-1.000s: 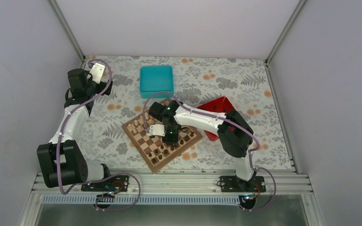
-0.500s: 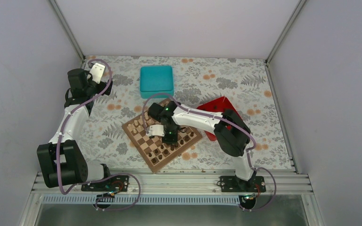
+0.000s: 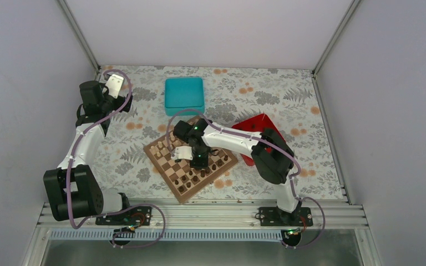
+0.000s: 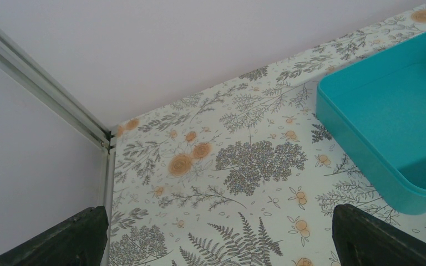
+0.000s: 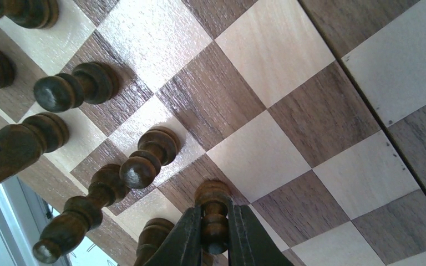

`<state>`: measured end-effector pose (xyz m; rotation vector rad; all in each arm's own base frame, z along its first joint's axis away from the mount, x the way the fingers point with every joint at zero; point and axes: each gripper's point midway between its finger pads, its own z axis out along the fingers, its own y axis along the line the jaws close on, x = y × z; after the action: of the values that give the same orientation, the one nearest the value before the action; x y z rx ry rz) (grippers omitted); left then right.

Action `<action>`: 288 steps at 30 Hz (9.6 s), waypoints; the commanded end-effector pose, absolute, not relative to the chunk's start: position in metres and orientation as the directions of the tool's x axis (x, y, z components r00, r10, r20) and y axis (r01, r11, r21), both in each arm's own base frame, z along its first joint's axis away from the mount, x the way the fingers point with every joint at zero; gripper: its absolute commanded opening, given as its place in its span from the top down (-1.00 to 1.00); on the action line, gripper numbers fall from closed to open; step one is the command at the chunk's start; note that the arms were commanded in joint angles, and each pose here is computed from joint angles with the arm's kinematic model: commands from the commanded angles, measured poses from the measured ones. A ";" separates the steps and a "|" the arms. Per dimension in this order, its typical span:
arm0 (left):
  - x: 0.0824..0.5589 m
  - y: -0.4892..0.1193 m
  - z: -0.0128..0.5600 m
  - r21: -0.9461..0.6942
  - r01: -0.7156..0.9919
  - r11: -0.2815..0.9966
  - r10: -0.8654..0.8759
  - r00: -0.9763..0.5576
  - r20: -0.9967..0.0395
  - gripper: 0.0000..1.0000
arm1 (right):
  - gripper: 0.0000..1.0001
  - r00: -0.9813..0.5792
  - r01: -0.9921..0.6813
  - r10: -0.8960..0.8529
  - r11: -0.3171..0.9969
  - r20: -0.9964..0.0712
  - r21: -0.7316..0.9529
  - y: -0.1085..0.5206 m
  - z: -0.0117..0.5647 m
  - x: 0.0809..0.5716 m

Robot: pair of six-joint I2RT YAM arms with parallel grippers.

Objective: Set up the chess pieces on the board
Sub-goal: Place the chess piece on the chessboard, then pick up the chess piece from the storage box, then place the chess piece on the chessboard, then pick up the chess piece from the storage box.

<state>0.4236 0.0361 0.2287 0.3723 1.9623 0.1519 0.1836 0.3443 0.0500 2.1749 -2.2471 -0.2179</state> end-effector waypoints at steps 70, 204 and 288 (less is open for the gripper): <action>0.422 0.036 0.242 0.280 0.188 0.941 0.329 -0.329 -0.885 -1.00 | 0.12 -0.647 -0.732 -0.729 0.676 -0.222 -0.083 0.086 0.056 0.399; 0.421 0.037 0.240 0.283 0.187 0.941 0.332 -0.334 -0.882 -1.00 | 0.72 -0.067 -0.994 -0.976 0.048 -0.206 0.097 0.333 0.057 0.203; 0.420 0.034 0.244 0.277 0.201 0.940 0.330 -0.322 -0.888 -1.00 | 0.52 -0.663 -0.734 -0.747 0.662 -0.049 -0.152 0.050 0.024 0.379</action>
<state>0.4221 0.0365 0.2331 0.3754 1.9491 0.1424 0.3824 0.0508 0.0259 1.3281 -2.9638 0.2464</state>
